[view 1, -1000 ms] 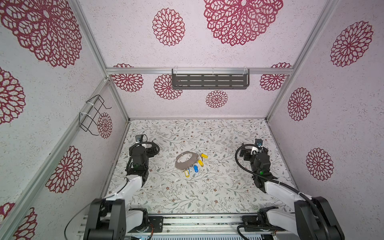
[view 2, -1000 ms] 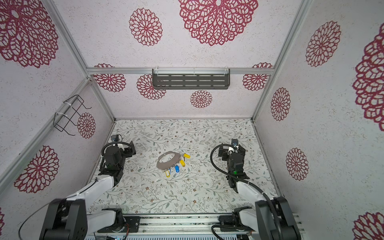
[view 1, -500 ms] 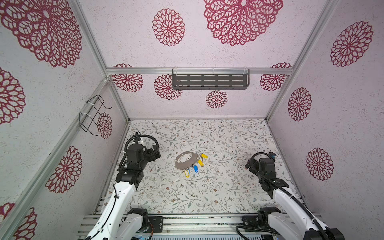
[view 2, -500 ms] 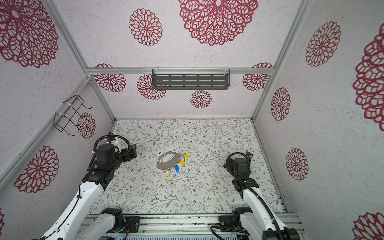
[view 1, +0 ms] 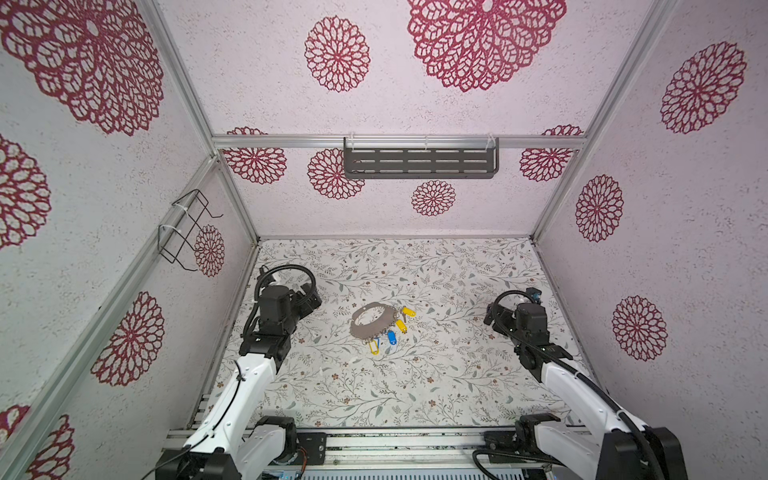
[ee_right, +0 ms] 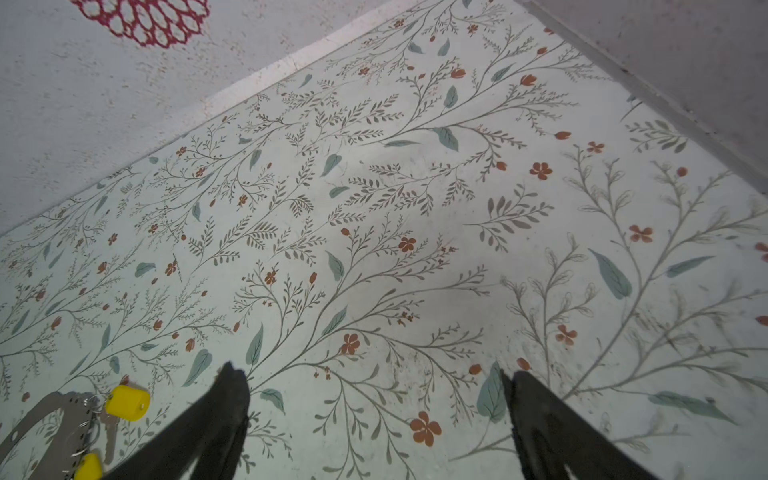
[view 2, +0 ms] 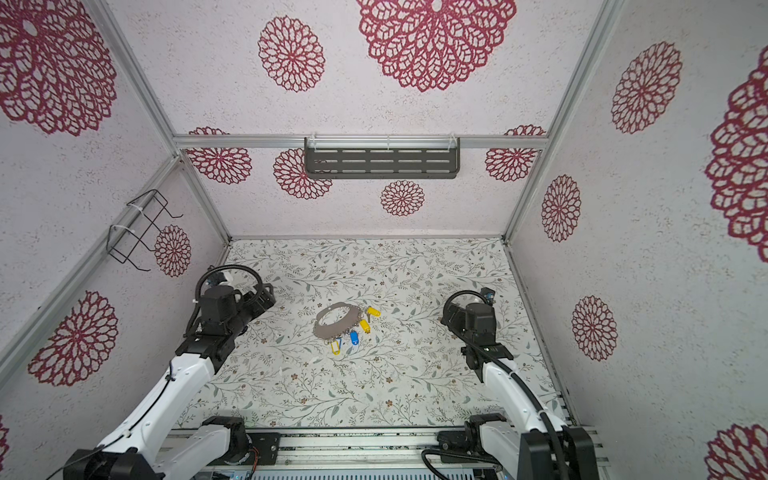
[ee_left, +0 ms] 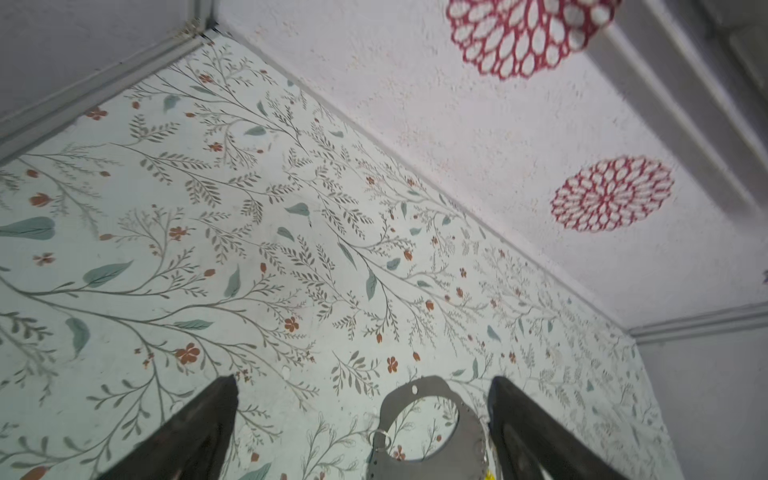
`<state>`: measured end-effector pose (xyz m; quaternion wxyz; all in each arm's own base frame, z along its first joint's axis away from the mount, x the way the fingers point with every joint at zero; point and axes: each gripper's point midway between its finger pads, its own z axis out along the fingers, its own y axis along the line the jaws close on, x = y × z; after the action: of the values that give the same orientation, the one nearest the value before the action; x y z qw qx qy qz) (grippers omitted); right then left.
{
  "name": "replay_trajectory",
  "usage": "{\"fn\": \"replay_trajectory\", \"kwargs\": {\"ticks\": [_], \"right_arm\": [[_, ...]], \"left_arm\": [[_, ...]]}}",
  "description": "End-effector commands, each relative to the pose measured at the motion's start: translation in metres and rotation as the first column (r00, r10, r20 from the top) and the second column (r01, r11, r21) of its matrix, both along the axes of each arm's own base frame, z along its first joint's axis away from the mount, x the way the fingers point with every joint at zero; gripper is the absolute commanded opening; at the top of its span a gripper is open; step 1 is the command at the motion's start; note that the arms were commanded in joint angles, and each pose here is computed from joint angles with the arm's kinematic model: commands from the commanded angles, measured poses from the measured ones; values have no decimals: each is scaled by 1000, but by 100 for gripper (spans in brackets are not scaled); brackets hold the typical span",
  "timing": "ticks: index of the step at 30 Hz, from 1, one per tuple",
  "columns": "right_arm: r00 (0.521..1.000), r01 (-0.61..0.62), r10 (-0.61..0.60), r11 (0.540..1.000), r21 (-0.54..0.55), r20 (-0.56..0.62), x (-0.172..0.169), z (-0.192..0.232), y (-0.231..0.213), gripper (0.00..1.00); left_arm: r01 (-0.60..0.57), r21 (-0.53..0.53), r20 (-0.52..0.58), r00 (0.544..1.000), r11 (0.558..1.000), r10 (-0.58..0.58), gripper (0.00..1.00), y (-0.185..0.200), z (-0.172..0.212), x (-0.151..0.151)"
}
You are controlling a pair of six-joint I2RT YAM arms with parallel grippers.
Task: Remove the keys from the keyring
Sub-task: 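Move the left gripper over the grey keyring plate while the right gripper approaches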
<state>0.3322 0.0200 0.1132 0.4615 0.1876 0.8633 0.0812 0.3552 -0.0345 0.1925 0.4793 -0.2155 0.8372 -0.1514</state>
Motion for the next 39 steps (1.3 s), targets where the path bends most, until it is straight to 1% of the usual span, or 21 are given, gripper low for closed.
{"fn": "replay_trajectory", "kwargs": {"ticks": [1,3,6,7,9,11,14,16,19,20,22,23,24,26,29,30,31,32,33,37,39], "right_arm": [[994,-14,3,994,106,107,31,8,14,99],[999,-13,6,990,138,45,44,-8,23,99],[998,-63,65,996,64,-25,48,-29,49,99],[997,-72,73,997,30,-17,45,-34,56,99],[994,-106,106,993,55,1,46,-29,68,99],[994,-101,99,994,44,47,48,-19,71,99],[997,-46,45,999,11,67,45,-20,61,99],[997,-53,54,999,-11,61,45,-18,60,99],[996,-60,61,998,-20,63,44,-15,61,99],[996,-57,58,998,-18,71,44,-15,60,99],[996,-24,24,1000,-6,84,42,-16,55,99],[996,9,-8,1000,-7,93,40,-16,49,99],[994,33,-32,999,-14,104,38,-16,44,99],[989,80,-76,997,-22,127,33,-17,34,99],[986,82,-77,996,-28,145,32,-14,32,99],[986,67,-63,997,-24,153,32,-12,35,99],[986,47,-44,999,-14,161,32,-12,38,99],[985,30,-29,1000,-3,169,32,-11,41,99],[985,18,-18,1000,4,172,31,-11,43,99],[984,-9,7,1000,14,178,32,-10,48,99],[984,-19,16,1000,13,177,33,-9,50,99]], "left_arm": [[156,164,-27,988,974,-154,97,-36,13,9],[216,249,-68,976,944,-205,97,-53,14,15],[301,228,-100,953,926,-285,97,-81,18,30],[311,210,-101,950,927,-296,97,-87,21,37],[344,208,-119,938,916,-326,97,-98,26,46],[367,287,-150,929,885,-337,97,-101,30,52],[378,436,-176,926,816,-335,97,-100,34,57],[396,511,-177,917,762,-358,97,-105,36,60],[467,549,-156,872,693,-464,97,-131,33,66],[479,546,-134,860,687,-493,97,-141,30,70],[490,497,-73,846,717,-528,97,-163,29,79],[576,434,-72,788,692,-611,97,-185,25,78],[617,404,-70,757,676,-650,97,-198,22,81],[699,360,-72,681,618,-729,97,-223,14,83],[759,437,-66,563,483,-824,100,-247,-3,75],[761,471,-79,539,445,-838,91,-248,-9,74],[777,498,-114,499,385,-859,85,-249,-21,69],[806,521,-165,419,281,-893,80,-252,-34,60],[829,516,-212,367,215,-906,78,-252,-47,53],[927,372,-392,198,42,-898,70,-253,-91,30],[939,345,-450,158,-9,-879,67,-252,-105,27]]}}
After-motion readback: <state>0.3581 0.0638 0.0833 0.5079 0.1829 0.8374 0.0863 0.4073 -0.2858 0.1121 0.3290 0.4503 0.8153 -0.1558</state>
